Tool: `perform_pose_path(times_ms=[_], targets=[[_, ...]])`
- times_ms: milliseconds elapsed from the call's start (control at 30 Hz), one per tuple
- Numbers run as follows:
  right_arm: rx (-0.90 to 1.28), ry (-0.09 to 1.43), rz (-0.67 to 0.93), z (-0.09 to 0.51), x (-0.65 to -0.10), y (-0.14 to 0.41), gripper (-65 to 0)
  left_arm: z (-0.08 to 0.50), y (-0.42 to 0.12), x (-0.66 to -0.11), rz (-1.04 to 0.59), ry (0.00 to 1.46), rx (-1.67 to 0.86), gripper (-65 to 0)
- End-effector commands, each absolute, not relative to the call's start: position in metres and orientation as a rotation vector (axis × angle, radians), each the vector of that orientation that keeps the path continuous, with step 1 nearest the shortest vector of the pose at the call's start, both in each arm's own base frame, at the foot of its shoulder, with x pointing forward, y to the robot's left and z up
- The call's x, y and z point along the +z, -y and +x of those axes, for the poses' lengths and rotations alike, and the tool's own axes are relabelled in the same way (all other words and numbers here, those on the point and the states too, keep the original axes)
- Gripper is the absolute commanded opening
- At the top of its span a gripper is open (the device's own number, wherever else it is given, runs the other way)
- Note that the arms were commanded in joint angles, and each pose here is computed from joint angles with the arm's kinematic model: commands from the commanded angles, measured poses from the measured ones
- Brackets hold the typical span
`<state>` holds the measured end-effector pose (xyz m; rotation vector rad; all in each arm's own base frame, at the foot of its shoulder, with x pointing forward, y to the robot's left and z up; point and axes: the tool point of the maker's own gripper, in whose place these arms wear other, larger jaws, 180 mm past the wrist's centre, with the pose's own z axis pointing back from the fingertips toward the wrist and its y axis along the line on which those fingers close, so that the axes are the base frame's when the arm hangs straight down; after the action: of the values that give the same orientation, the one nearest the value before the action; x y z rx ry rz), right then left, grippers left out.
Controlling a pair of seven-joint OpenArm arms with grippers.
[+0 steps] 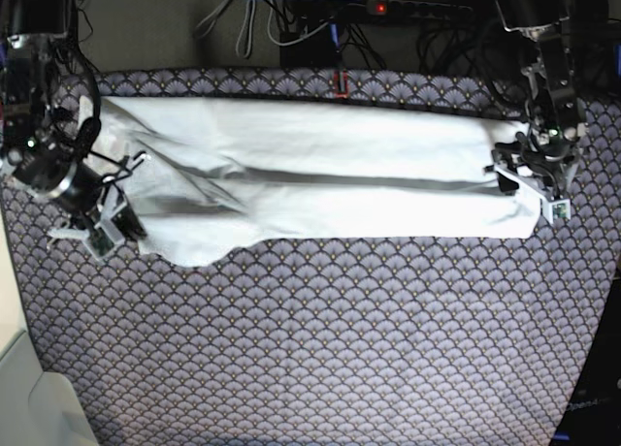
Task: Fold the T-shirt properly
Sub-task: 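Pinch the folded shirt end with the right gripper and tuck it inward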
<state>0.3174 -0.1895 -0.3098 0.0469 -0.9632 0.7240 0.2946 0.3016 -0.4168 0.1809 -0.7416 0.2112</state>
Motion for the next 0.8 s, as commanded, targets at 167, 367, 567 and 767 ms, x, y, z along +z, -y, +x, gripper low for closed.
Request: perform_pose_path(times_ms=[167,367,567,767], targets=[[0.710,0.954,0.029,0.287,-0.309,0.201,-65.0,0.303,-0.308,-0.404,0.201,0.781,0.207,-22.2],[0.677,0.900,0.092,0.262,-0.332,0.189,-65.0,0.303,-0.308,-0.404,0.201,0.781,0.207,-22.2],[0.635,0.881,0.114,0.259,-0.343,0.187,-65.0,0.302,-0.302,-0.407,0.180,0.773,0.163,-22.1],[0.586,0.827,0.106,0.255,-0.362,0.205,-55.2,0.301,-0.301,-0.407,0.167,0.766,0.125,-22.1]])
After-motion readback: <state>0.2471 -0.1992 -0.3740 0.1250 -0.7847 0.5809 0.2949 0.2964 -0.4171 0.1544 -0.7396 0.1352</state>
